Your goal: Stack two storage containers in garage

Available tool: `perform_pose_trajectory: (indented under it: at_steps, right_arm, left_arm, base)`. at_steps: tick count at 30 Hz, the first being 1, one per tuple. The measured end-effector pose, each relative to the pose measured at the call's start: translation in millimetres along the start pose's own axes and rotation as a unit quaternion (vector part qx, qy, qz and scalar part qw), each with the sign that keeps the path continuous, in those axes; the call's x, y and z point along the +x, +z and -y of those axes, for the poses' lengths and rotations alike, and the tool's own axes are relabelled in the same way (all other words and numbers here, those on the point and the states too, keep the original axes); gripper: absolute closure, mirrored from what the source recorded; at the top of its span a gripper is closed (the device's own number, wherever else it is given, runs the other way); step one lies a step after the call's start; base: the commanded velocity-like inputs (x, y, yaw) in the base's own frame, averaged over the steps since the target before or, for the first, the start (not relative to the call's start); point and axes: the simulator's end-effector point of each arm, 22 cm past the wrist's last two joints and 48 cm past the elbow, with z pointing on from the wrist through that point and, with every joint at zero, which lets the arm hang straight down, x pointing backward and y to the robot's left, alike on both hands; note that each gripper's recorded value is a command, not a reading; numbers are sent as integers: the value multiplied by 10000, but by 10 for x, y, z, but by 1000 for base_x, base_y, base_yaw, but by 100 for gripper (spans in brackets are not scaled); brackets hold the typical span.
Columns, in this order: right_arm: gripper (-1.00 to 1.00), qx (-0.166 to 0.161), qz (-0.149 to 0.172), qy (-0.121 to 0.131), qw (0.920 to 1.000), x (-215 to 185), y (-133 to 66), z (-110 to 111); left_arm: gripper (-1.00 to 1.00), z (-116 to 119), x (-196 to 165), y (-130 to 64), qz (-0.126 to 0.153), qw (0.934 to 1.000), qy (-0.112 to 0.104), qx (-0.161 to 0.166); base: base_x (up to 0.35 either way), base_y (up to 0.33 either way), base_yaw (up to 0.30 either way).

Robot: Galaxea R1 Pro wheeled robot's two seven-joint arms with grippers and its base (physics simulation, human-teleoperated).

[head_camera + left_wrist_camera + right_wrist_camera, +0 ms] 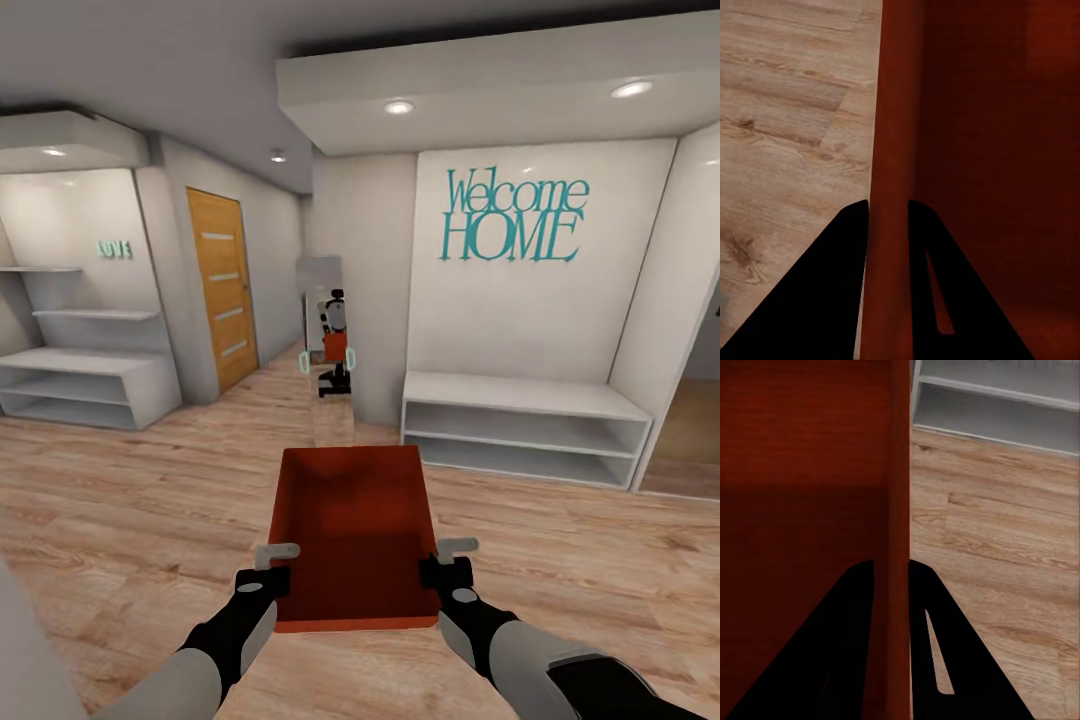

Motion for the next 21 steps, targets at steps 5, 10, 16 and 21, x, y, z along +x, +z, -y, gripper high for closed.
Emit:
perform_pose_trajectory:
  at_steps: [5,10,16,21]
  right_arm:
    - [100,-4,-1,3,10000,1,0,1]
    - [100,-4,-1,2,10000,1,0,1]
    - [100,-9,10,9,10000,-13,-4,2]
    - [100,-4,14,6,10000,-18,-6,1]
  left_arm:
    - [100,2,1,0,-1,10000,-1,2]
    - [100,1,1,0,-1,10000,-1,1]
    - [100,0,-13,-7,9,10000,-1,1]
    - [100,-1,-18,-9,14,10000,0,0]
  base:
    - [322,0,0]
    - [322,0,75]
    - [322,0,238]
    - [322,0,255]
